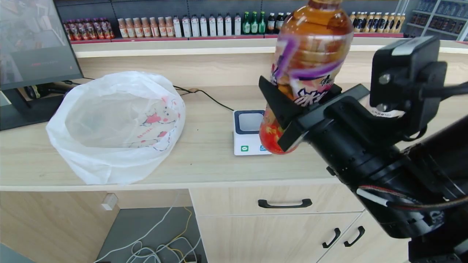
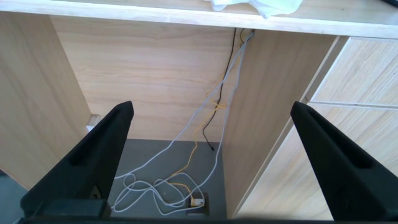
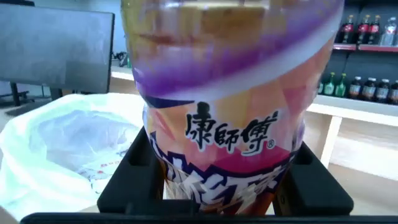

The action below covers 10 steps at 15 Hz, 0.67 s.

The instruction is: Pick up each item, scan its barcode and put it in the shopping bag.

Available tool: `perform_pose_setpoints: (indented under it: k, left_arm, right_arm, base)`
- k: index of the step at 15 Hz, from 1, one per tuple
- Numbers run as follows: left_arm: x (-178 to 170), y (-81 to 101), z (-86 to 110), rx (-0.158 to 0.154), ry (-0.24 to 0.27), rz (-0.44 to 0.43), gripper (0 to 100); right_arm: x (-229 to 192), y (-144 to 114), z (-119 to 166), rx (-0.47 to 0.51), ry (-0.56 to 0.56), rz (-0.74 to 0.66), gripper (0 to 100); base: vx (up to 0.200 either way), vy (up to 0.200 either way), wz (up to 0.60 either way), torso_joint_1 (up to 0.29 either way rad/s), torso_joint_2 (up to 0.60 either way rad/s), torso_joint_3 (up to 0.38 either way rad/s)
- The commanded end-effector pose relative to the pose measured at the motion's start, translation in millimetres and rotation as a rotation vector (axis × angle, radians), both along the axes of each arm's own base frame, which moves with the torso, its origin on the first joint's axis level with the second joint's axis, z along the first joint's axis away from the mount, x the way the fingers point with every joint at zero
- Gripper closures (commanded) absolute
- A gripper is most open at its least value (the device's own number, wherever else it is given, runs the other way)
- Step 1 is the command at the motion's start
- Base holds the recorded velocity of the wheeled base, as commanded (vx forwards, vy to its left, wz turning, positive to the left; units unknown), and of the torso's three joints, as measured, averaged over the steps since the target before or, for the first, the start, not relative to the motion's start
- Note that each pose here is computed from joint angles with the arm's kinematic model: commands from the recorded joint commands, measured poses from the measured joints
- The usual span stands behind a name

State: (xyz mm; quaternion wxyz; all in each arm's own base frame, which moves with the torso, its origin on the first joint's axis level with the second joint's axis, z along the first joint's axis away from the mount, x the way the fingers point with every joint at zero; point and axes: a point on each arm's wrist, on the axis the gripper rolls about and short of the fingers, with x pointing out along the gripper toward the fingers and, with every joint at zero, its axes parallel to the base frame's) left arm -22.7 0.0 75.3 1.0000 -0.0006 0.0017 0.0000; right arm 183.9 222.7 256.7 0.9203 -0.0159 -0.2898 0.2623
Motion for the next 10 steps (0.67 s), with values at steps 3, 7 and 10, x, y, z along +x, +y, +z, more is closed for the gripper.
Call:
perform_pose_setpoints:
  k: [3, 7, 10]
  left_arm:
    - [0.0, 0.0, 0.0, 0.000, 0.000, 0.000, 0]
    - [0.0, 0.0, 0.0, 0.000, 0.000, 0.000, 0]
    - [0.0, 0.0, 0.0, 0.001, 0.000, 0.000, 0]
  right_arm:
    - [16.2, -0.6, 7.2, 0.115, 0.059, -0.044, 100]
    - [20.5, -4.1, 11.5, 0.257, 0.134, -0.061, 100]
    - [25.9, -18.0, 7.6, 0.295, 0.166, -0.086, 100]
  base:
    - [0.000, 0.000, 0.00, 0.000, 0.00, 0.000]
    - [0.000, 0.000, 0.00, 0.000, 0.00, 0.000]
    - [0.000, 0.000, 0.00, 0.000, 0.00, 0.000]
